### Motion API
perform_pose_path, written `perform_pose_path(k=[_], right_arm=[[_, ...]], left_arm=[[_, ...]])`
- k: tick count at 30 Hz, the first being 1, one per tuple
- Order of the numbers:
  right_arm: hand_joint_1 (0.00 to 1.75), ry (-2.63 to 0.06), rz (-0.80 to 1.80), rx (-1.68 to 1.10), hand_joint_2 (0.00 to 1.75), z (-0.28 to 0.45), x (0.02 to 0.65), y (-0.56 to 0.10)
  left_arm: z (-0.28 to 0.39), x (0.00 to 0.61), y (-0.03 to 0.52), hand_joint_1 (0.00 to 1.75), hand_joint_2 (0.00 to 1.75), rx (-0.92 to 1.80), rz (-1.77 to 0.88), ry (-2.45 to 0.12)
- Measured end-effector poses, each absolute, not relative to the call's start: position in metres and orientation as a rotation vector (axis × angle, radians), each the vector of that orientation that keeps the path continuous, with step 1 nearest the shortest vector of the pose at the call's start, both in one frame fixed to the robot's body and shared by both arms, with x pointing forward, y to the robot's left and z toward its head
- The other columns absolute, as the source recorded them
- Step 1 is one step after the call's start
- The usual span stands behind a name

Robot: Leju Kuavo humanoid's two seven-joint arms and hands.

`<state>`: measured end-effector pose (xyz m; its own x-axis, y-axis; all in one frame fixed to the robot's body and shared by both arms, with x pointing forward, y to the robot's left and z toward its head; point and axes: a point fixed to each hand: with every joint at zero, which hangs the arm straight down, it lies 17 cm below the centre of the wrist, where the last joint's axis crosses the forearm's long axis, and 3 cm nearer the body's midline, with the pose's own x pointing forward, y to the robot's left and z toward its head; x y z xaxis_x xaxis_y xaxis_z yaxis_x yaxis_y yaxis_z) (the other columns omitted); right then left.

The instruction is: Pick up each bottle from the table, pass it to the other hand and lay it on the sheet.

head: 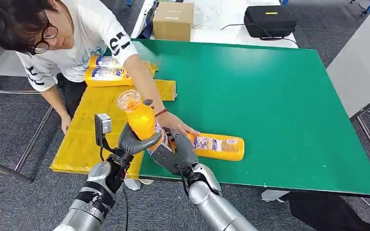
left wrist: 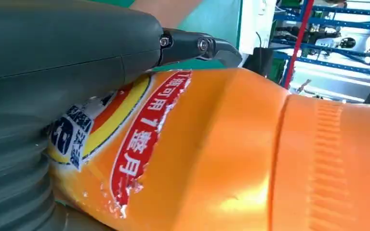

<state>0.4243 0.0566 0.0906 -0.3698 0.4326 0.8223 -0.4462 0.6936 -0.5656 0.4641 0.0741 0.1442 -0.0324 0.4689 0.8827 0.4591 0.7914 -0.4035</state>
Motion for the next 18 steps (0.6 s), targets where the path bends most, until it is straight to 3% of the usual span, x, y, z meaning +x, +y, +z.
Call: perform_pose_path(k=[18], right_arm=[[0.00,-1.747,0.822,-0.004,1.75,0.105,0.436,0.046]], left_arm=[[0.167,0.471,0.115,1.75,1.75,-0.604,0.069,-1.806]])
